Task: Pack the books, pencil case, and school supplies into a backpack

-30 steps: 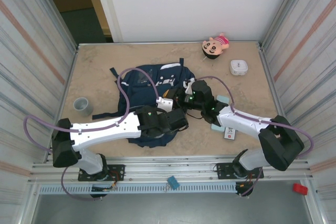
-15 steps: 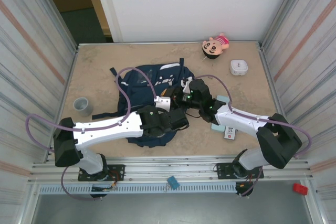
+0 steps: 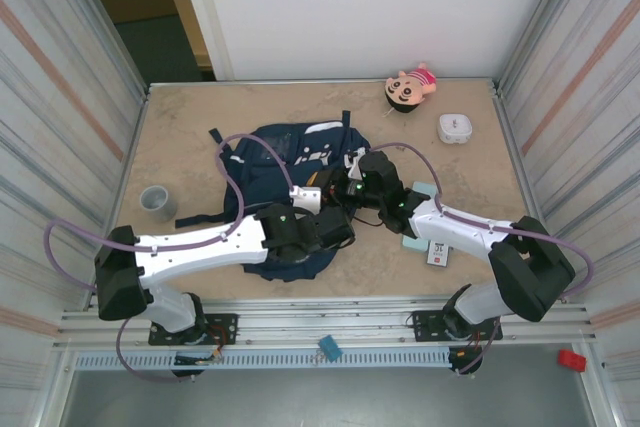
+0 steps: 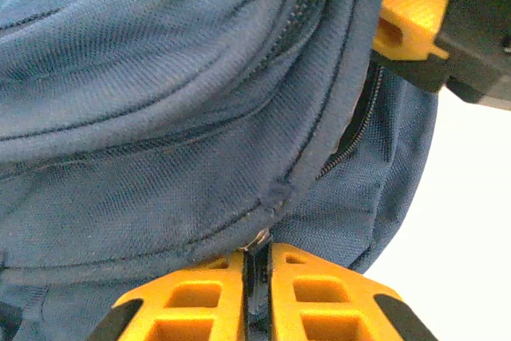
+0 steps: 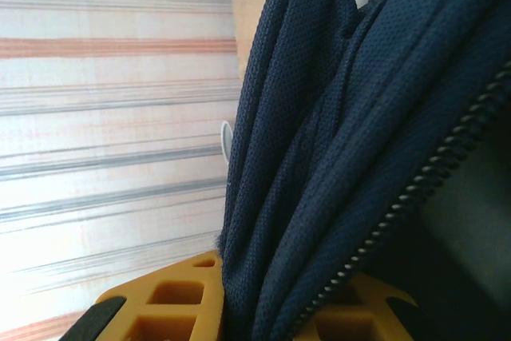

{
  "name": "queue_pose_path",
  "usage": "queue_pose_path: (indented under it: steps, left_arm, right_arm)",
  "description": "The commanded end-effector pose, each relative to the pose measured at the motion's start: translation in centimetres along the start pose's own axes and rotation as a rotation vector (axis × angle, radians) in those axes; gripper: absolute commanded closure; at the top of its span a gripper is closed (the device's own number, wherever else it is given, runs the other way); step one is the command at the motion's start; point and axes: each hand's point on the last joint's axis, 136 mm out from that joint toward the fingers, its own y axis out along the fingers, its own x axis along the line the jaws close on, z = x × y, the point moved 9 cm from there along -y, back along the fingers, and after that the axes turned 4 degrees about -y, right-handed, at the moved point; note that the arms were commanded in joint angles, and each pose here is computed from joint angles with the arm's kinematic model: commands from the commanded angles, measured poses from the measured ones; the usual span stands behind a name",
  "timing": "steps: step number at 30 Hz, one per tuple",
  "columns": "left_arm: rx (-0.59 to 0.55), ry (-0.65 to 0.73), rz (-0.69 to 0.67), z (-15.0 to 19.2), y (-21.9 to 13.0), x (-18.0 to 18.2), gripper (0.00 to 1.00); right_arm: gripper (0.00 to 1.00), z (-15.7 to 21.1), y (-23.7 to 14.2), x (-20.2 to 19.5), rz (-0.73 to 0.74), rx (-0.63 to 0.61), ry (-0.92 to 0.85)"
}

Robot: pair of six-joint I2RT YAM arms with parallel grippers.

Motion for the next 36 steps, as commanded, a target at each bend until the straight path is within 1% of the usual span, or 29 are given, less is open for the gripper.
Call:
queue_pose_path:
  steps: [1,4,6,10,12,16,20,24,29,33,36]
  left_arm:
    - [-0.004,-0.023,-0.006,-0.3,0.1,0.9,0.76]
    - [-0.007,0.016,-0.007,-0.7,0.1,0.2,0.68]
    - [-0.011,0.041,-0.041,-0.9,0.2,0.0,0.63]
    - [-0.027,0.065,-0.111,-1.1,0.3,0.2,0.61]
    - [-0.045,0.059,-0.133,-1.1,0.2,0.6,0.64]
    - [-0.066,0.038,-0.148,-1.4,0.2,1.2,0.75]
    - [-0.071,0.020,-0.143,-1.8,0.0,1.5,0.77]
    - [-0.064,0.021,-0.084,-1.8,-0.1,1.3,0.82]
    - [-0.044,0.023,0.015,-1.7,-0.4,1.0,0.92]
    - [-0.031,0.018,0.035,-1.4,-0.6,1.7,1.00]
    - [-0.011,0.034,0.042,-0.9,-0.5,2.4,1.00]
  right_arm:
    - [1.00,-0.8,-1.1,4.4,-0.140,-0.060,-0.102]
    - [1.00,-0.6,-1.0,4.6,-0.141,-0.054,-0.107]
    - [1.00,-0.4,-1.0,4.7,-0.143,-0.049,-0.107]
    - [1.00,-0.1,-1.2,5.1,-0.156,-0.044,-0.105]
    - [1.00,0.0,-1.5,5.3,-0.156,-0.047,-0.111]
    - [1.00,0.2,-2.1,5.5,-0.148,-0.053,-0.128]
    - [1.00,0.3,-2.6,5.5,-0.128,-0.055,-0.143]
    - [1.00,0.4,-2.9,4.9,-0.106,-0.064,-0.144]
    - [1.00,0.1,-3.1,4.4,-0.085,-0.065,-0.149]
    - [1.00,-0.6,-3.2,4.0,-0.077,-0.051,-0.149]
    - [1.00,-1.2,-3.4,3.6,-0.071,-0.037,-0.145]
